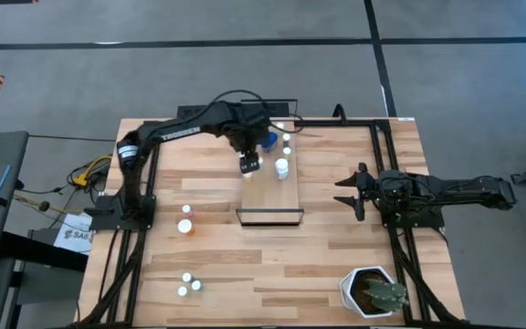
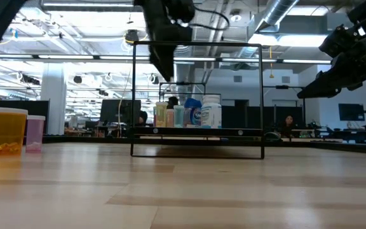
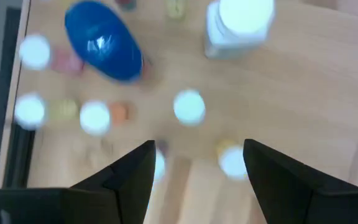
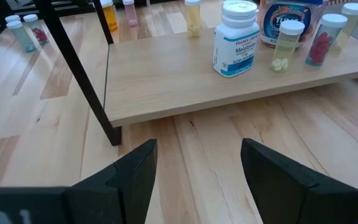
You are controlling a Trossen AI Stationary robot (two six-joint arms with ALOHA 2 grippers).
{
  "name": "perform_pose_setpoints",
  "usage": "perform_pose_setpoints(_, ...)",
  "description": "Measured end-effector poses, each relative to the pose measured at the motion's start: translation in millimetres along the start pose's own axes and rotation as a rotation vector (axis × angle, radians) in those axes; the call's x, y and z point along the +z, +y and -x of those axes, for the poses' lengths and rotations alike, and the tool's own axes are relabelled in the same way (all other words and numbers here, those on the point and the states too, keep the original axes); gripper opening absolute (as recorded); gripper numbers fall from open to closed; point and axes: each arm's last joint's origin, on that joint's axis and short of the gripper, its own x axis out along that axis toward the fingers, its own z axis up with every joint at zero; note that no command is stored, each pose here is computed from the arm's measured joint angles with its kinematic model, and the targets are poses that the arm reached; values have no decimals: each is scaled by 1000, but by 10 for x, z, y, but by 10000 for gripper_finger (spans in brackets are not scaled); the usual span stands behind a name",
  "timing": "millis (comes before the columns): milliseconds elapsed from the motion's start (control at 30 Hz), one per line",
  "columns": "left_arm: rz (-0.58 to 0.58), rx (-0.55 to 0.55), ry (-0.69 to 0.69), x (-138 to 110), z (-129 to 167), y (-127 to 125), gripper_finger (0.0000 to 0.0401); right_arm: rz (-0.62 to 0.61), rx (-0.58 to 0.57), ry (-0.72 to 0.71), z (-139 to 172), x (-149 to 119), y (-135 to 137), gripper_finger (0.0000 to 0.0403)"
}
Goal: Pick and place medicine bottles onto shelf by color
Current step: Put the pink pill bottle on the shelf
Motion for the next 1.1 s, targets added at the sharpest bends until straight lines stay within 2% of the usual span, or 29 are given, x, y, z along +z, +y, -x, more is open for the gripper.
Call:
perform_pose_setpoints(167, 106, 25, 46, -345, 204, -179, 231, 0, 0, 1, 0, 0, 0, 255)
perform_pose_setpoints(333, 257, 83, 18, -891, 417, -486, 231, 0, 0, 0, 0, 0, 0, 255)
perform_pose_setpoints(467, 434, 83, -26, -1320, 484, -708, 231, 0, 0, 0, 0, 0, 0, 255)
perform_pose_setpoints(600, 652, 107, 9, -1658, 361, -837, 231, 0, 0, 0, 0, 0, 0, 255)
perform_pose_setpoints(700, 755, 132, 64, -1820, 204, -897, 231, 0, 0, 0, 0, 0, 0, 255)
perform_pose_setpoints(833, 801, 150, 145, -1973, 10, -969, 230, 0, 0, 0, 0, 0, 0, 255)
perform_pose_setpoints(1100, 844, 190, 221, -2200, -217, -1083, 230, 0, 0, 0, 0, 0, 0, 255)
